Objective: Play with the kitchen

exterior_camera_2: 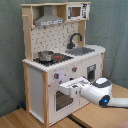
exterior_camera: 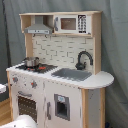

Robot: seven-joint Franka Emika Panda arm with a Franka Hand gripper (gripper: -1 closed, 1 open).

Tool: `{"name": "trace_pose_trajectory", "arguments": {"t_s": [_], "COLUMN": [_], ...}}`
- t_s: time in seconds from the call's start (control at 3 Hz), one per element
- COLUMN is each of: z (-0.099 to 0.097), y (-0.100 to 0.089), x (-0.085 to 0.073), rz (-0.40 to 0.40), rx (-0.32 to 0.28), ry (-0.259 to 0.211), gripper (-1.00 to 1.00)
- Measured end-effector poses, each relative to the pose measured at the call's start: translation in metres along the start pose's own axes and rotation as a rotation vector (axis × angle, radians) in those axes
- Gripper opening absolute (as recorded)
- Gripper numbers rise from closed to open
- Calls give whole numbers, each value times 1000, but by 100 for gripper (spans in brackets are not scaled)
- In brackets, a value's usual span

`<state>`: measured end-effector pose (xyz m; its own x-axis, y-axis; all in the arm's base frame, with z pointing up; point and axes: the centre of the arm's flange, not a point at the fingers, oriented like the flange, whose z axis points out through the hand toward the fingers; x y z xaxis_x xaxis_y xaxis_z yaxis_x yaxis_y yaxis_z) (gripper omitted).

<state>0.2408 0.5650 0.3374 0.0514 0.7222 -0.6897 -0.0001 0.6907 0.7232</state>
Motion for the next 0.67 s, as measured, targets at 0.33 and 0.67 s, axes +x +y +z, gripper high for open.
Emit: {"name": "trace_pose_trajectory", "arguments": {"t_s": [0.33, 0.67], "z": [-24, -27], "y": [-8, -2], "x": [-7, -43], "rz": [-3, 34], "rx": [6, 8], "ry": [-13, -43], "gripper": [100, 100]}}
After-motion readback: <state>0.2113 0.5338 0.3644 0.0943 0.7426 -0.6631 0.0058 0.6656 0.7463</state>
